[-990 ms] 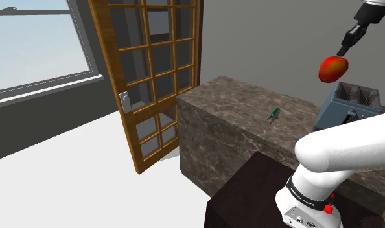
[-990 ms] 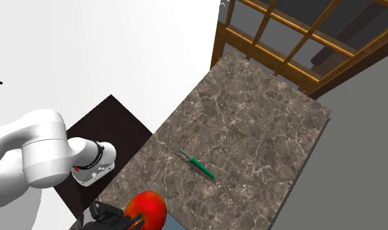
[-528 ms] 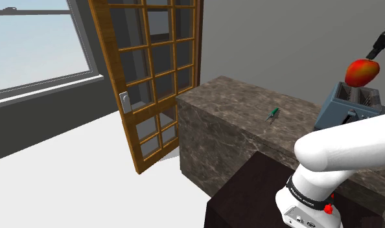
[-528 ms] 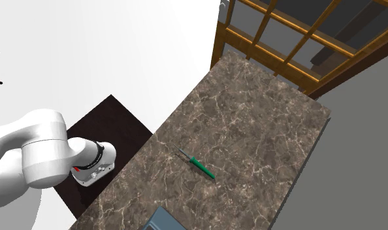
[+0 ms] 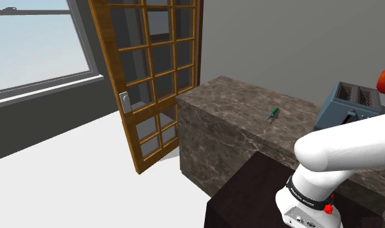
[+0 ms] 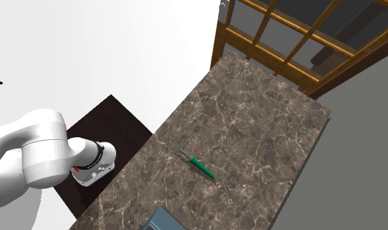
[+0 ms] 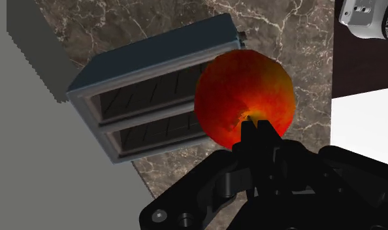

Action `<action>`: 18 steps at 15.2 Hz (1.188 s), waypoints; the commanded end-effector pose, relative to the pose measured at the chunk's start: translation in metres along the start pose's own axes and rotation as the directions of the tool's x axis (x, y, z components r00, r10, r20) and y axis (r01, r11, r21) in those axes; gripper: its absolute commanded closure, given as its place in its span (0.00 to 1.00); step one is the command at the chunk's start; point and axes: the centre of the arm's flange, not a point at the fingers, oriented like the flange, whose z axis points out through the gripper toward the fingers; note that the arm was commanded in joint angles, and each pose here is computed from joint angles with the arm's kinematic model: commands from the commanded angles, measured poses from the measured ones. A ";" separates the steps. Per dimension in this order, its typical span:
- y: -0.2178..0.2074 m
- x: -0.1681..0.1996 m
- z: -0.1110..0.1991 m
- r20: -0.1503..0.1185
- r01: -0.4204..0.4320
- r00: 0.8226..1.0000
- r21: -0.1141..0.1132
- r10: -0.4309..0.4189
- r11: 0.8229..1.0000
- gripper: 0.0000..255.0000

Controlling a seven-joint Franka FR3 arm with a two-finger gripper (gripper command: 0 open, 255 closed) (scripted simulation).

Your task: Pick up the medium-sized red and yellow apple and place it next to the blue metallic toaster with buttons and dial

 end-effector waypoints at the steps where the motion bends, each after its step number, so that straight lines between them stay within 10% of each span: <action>1: 0.010 -0.023 -0.006 0.000 0.001 1.000 0.000 -0.001 1.000 1.00; 11: 0.066 -0.144 -0.027 0.000 0.001 1.000 0.000 -0.001 1.000 1.00; 18: 0.066 -0.150 0.010 0.000 0.001 1.000 0.000 -0.001 1.000 1.00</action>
